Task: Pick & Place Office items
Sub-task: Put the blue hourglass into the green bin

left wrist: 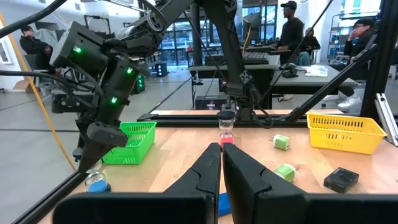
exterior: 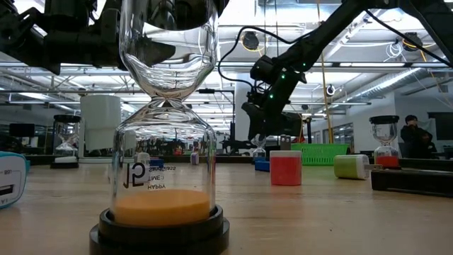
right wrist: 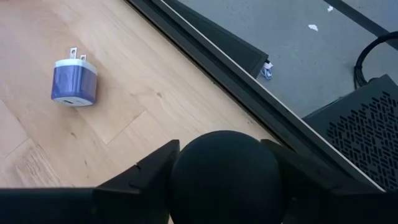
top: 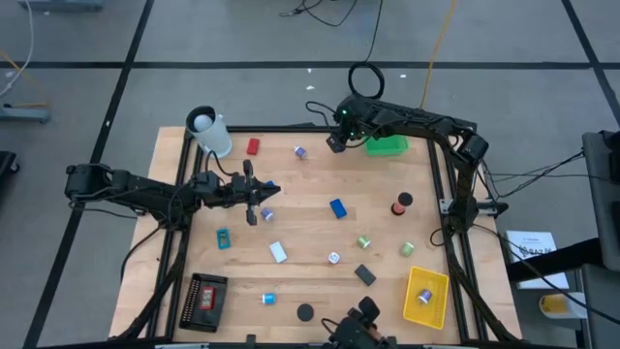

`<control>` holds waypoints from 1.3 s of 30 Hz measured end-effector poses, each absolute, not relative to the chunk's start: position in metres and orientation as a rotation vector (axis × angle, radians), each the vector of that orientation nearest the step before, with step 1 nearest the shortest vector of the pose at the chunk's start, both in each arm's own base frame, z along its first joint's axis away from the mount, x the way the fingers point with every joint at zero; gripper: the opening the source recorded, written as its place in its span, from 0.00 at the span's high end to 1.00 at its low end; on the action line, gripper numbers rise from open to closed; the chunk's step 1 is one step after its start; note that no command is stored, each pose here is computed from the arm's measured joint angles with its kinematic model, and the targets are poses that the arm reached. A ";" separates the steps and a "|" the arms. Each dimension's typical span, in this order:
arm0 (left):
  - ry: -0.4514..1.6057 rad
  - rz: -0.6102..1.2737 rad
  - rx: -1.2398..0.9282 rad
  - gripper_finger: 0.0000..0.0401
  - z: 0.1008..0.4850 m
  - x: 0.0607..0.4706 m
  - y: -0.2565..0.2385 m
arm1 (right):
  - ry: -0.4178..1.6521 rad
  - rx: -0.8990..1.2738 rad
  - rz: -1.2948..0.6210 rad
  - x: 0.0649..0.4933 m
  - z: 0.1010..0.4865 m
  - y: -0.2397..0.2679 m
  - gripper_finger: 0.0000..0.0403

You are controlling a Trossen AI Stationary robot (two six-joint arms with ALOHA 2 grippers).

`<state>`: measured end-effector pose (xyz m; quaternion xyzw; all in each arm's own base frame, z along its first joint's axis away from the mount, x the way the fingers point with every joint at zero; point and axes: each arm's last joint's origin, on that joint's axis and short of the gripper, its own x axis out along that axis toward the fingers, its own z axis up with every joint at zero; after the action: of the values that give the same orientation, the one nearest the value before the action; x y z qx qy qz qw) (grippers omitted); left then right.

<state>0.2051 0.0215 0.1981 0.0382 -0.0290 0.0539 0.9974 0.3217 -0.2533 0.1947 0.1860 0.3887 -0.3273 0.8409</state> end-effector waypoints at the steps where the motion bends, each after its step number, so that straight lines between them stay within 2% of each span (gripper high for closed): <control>1: -0.058 0.108 0.077 0.94 0.198 0.205 0.022 | 0.822 0.393 -0.692 0.322 0.195 -0.253 0.49; 10: -0.058 0.108 0.077 0.94 0.198 0.205 0.022 | 0.823 0.390 -0.691 0.317 0.206 -0.250 0.48; 16: -0.058 0.107 0.077 0.94 0.198 0.205 0.021 | 0.737 0.379 -0.719 0.293 0.262 -0.234 0.50; 20: -0.058 0.108 0.077 0.94 0.198 0.205 0.022 | 0.710 0.354 -0.828 0.262 0.302 -0.222 0.49; 24: -0.058 0.108 0.077 0.94 0.198 0.205 0.022 | 0.741 0.361 -0.964 0.231 0.317 -0.219 0.49; 29: -0.058 0.108 0.077 0.94 0.198 0.205 0.021 | 0.711 0.407 -1.052 0.204 0.292 -0.234 0.50; 34: -0.059 0.108 0.077 0.94 0.198 0.205 0.021 | 0.686 0.496 -1.040 0.179 0.257 -0.250 0.48; 39: -0.058 0.108 0.077 0.94 0.198 0.205 0.022 | 0.727 0.527 -1.071 0.160 0.229 -0.253 0.50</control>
<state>0.2051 0.0215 0.1982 0.0382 -0.0292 0.0539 0.9974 0.1596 -0.2528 0.2286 0.2424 0.3345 -0.4931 0.7656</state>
